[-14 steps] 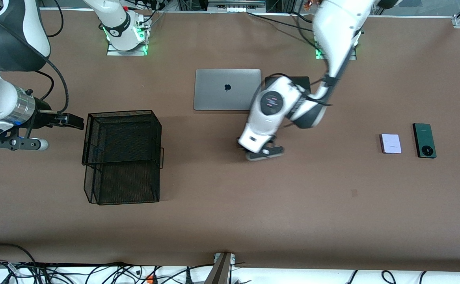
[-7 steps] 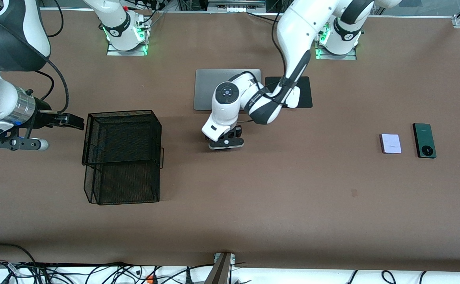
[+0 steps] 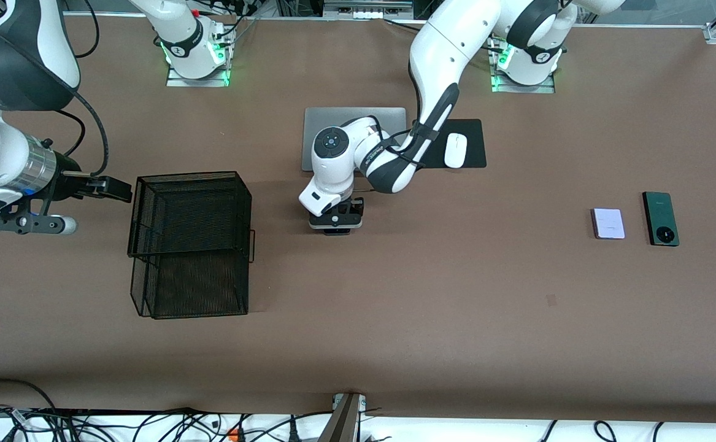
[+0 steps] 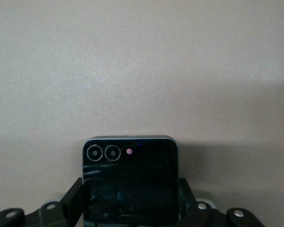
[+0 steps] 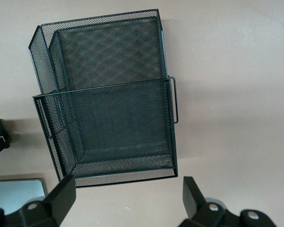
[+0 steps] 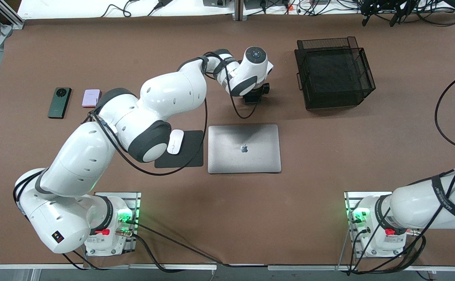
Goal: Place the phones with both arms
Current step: 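Carry the flip phone beside the laptop and release it, then reach the right gripper to the flip phone while the left gripper reaches the white phone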
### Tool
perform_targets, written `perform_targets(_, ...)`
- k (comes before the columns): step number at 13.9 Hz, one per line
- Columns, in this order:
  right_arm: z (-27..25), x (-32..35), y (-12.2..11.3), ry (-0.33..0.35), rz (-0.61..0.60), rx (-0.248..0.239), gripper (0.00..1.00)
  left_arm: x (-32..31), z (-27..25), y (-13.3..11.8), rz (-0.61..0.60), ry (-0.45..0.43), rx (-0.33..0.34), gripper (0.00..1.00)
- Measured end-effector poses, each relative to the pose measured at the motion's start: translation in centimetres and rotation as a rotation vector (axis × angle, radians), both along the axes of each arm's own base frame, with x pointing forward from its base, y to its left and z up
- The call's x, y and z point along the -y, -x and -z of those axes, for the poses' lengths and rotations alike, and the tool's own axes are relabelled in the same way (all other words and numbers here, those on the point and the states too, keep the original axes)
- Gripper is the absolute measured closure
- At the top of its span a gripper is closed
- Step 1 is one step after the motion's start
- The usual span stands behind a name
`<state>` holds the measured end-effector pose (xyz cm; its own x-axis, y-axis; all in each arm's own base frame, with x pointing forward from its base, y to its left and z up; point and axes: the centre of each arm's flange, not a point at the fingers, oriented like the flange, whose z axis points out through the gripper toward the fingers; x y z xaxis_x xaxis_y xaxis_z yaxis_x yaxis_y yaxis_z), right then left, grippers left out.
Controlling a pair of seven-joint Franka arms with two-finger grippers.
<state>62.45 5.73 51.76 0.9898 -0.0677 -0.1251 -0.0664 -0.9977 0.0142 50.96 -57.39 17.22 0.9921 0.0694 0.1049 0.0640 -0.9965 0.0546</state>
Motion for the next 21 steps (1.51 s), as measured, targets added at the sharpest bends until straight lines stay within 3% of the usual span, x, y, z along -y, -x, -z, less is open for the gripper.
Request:
perform_targets(2,0.0,0.0,-0.1,-0.001,0.0,0.006,0.0,-0.1,-0.5,-0.5,-0.004,-0.001,0.007,0.0)
perform_targets(6,-0.1,-0.3,-0.2,-0.002,-0.004,0.018,0.0,-3.8,-4.4,-4.2,-0.071,-0.059,-0.017,0.0)
perform_targets(8,-0.1,-1.0,-0.3,-0.005,-0.015,0.026,0.0,-8.2,-7.6,-7.1,-0.104,-0.09,-0.044,0.0)
perform_targets(11,0.0,-3.9,0.1,-0.007,-0.036,0.025,0.0,-16.8,-10.6,-9.3,-0.078,-0.134,-0.093,0.0)
perform_targets(15,1.0,-14.6,2.4,-0.005,-0.098,0.011,0.0,-30.0,-13.4,-10.1,-0.026,-0.16,-0.158,0.0)
perform_targets(18,4.2,-23.6,3.9,-0.027,-0.137,0.046,0.0,-39.3,-14.1,-9.9,0.034,-0.179,-0.185,0.0)
perform_targets(21,9.3,-30.7,4.8,-0.07,-0.11,0.078,0.0,-49.1,-14.9,-9.2,0.096,-0.166,-0.165,0.0)
